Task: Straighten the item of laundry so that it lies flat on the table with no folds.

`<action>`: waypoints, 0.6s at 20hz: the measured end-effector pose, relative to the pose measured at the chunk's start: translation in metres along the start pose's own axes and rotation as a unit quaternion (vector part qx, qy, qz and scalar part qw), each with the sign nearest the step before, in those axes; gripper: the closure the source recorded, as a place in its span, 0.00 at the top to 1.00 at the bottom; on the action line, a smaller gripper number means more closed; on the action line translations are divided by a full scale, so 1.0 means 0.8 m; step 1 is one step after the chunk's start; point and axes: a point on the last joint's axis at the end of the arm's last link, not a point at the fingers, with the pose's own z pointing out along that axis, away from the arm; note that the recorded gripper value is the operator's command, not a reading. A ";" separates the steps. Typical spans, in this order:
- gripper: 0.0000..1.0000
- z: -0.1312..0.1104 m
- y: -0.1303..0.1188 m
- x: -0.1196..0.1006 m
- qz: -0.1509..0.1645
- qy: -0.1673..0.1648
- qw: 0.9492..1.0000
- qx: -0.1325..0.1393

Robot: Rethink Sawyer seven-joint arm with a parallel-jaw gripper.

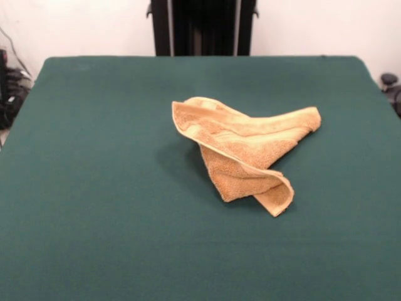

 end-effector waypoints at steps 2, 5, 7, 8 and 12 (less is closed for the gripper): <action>0.00 0.001 -0.004 -0.017 0.001 -0.009 1.000 0.002; 0.00 0.005 -0.010 -0.042 0.002 -0.020 1.000 0.005; 0.00 0.009 -0.013 -0.057 0.001 -0.026 1.000 0.006; 0.00 0.012 -0.014 -0.067 0.000 -0.029 1.000 0.007; 0.00 0.022 -0.018 -0.095 -0.001 -0.037 0.999 0.008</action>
